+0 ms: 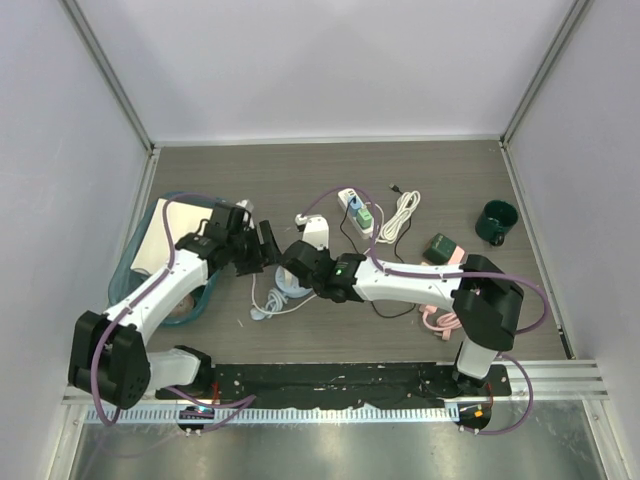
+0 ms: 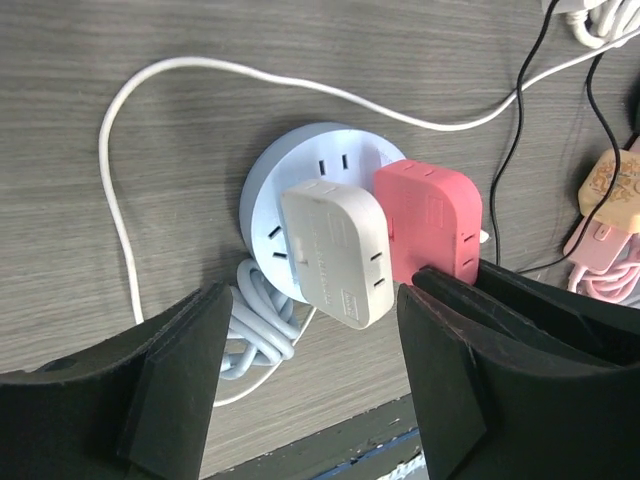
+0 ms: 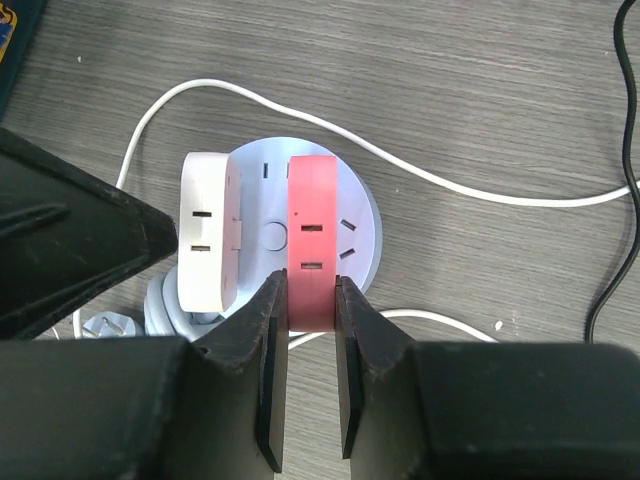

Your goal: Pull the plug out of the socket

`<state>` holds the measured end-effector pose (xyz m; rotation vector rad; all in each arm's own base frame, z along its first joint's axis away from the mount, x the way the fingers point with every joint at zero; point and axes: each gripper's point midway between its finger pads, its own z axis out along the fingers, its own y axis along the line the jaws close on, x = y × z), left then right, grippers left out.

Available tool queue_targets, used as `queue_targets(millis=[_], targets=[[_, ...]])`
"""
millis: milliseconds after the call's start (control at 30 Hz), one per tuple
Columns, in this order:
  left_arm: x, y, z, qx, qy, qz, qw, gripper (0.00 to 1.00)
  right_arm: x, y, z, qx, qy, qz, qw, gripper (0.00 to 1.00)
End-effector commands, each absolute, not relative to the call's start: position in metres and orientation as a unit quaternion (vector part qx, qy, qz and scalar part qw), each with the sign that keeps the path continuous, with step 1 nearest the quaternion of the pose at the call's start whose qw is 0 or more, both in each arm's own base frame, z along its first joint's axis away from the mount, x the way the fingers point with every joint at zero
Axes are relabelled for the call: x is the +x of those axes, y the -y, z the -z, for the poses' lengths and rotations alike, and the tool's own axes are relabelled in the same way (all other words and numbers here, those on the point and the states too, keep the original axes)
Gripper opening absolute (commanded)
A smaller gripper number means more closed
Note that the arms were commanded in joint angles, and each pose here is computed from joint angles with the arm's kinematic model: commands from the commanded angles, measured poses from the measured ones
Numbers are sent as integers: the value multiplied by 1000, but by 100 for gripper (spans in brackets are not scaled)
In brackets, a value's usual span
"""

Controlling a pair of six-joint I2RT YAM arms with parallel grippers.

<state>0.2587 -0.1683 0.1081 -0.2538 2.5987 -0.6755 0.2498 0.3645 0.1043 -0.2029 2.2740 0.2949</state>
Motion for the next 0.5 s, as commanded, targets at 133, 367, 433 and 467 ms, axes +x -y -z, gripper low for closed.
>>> queue_targets(millis=[133,367,433,467], targets=[[259,181,-120,-45,-937,240,250,66,262,-353,-144,-9,-878,-123,462,1],[247,174,-126,-81,-931,246,257,58,267,-345,-144,36,-873,-114,473,1],[243,172,-129,-96,-925,254,267,66,267,-342,-144,50,-872,-112,474,1],[237,168,-129,-107,-920,258,275,70,271,-340,-148,64,-867,-111,481,1]])
